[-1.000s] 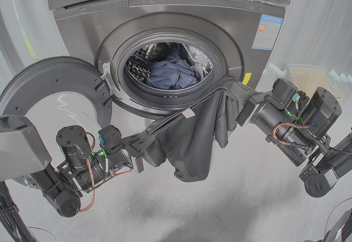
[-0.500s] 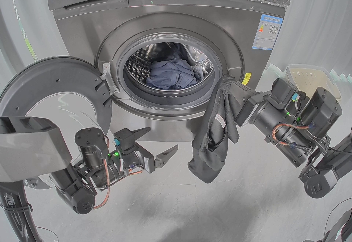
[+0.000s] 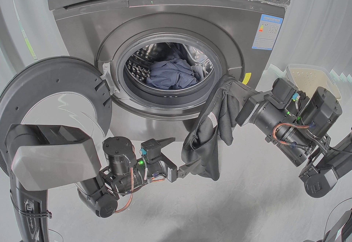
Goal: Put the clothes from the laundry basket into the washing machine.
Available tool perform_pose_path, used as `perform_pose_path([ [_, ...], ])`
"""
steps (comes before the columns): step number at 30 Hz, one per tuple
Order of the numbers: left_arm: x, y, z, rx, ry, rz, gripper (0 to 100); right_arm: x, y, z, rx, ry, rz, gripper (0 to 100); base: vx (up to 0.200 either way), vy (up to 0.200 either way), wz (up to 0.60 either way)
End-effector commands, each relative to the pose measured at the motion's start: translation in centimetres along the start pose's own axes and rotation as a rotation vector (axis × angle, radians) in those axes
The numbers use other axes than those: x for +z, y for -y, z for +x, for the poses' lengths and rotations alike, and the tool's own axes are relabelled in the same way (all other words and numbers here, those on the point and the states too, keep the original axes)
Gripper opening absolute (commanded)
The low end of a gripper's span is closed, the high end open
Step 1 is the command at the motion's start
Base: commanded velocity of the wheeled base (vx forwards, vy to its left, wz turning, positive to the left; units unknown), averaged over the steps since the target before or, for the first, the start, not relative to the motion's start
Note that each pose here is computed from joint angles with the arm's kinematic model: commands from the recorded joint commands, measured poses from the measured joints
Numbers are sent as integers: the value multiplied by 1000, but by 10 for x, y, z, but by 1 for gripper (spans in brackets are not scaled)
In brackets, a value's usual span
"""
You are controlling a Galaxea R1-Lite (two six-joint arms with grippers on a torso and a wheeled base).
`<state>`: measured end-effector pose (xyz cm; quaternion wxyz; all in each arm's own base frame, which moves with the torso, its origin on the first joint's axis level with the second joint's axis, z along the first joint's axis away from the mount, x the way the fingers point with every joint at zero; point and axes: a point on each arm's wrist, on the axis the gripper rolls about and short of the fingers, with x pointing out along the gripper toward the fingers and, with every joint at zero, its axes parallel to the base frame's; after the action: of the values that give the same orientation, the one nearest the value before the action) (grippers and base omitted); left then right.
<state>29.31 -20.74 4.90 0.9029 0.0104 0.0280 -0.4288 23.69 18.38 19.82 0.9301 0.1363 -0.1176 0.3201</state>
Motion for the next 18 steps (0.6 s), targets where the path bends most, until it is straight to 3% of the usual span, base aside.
perform_pose_path([
  [1, -7, 1, 11, -6, 2, -3, 100, -1, 0, 0, 0, -4, 0, 0, 0, 0, 0],
  [9, -11, -7, 44, 6, 73, 10, 100, -1, 0, 0, 1, -5, 0, 0, 0, 0, 0],
  [16, -21, -5, 63, 24, 97, 23, 100, -1, 0, 0, 1, -5, 0, 0, 0, 0, 0],
  [17, -21, -5, 63, 24, 97, 23, 0, -1, 0, 0, 1, -5, 0, 0, 0, 0, 0],
  [18, -20, -1, 64, 14, 101, 20, 0, -1, 0, 0, 0, -3, 0, 0, 0, 0, 0],
])
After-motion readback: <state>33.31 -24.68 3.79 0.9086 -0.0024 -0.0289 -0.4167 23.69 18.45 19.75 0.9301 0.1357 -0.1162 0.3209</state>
